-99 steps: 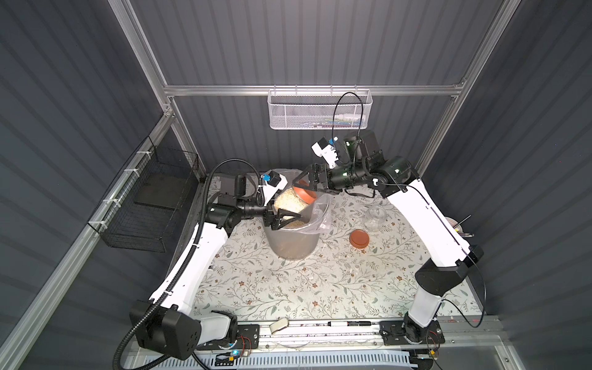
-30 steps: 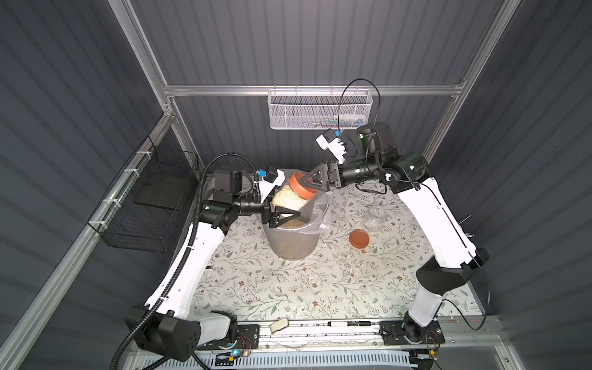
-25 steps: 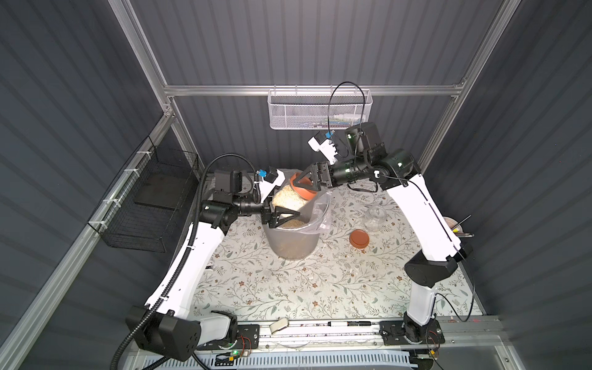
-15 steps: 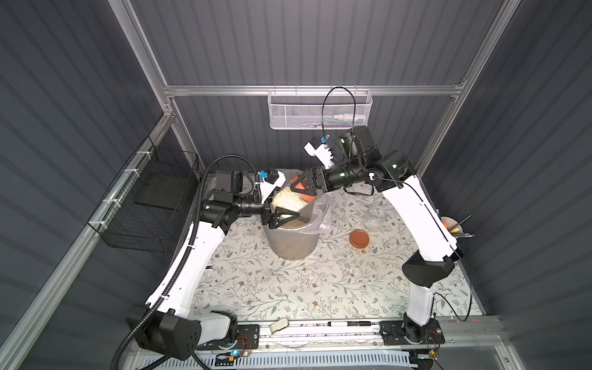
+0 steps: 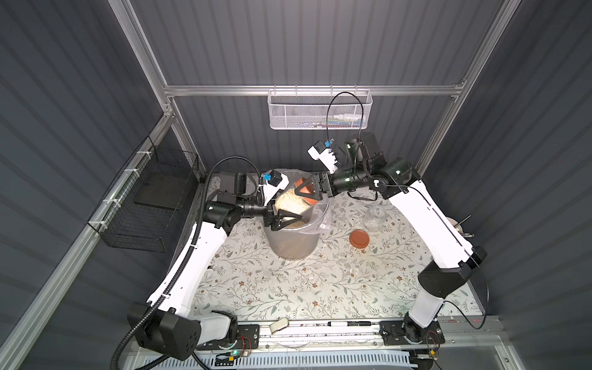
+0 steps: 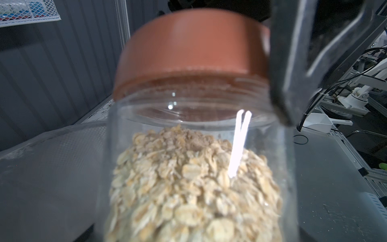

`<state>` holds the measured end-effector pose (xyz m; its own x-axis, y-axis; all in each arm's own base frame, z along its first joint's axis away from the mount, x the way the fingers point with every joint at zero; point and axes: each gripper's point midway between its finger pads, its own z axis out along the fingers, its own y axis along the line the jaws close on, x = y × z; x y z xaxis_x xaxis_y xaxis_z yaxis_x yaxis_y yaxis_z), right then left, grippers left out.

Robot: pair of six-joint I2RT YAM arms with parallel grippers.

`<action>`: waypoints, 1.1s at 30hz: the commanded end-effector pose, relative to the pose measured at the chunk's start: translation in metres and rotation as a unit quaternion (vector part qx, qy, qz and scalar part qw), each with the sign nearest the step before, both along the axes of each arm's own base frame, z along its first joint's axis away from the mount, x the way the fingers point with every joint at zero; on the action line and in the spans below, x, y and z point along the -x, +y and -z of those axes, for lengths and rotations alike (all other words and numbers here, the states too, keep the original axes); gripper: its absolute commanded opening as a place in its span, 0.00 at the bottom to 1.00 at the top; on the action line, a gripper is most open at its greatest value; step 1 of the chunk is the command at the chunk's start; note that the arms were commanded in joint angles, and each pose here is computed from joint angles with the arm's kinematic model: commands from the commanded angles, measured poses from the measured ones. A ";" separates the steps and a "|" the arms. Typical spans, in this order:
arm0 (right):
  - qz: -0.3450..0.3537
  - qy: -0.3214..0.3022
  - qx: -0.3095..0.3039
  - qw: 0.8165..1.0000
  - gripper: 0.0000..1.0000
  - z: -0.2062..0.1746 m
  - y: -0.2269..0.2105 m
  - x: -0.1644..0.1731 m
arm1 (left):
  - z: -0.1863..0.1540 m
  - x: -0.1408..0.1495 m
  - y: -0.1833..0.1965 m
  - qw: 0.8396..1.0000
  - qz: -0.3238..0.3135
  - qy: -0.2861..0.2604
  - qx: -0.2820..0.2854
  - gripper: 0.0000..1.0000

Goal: Empty expired oatmeal from jars
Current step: Unscrew the lid from the jar.

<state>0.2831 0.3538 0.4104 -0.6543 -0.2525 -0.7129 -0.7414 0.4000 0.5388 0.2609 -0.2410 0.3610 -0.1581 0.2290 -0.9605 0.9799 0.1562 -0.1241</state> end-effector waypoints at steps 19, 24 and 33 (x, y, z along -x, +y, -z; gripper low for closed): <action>-0.118 -0.315 0.027 0.941 0.63 -0.019 -0.031 0.008 | -0.038 0.011 -0.003 0.996 0.050 -0.033 0.060 0.00; -0.074 -0.295 -0.010 0.953 0.62 -0.039 -0.046 -0.004 | -0.040 0.009 -0.002 0.997 0.042 -0.039 0.057 0.00; 0.142 -0.226 0.159 0.951 0.64 0.033 -0.134 -0.020 | -0.044 -0.006 0.003 0.996 -0.004 -0.073 0.047 0.00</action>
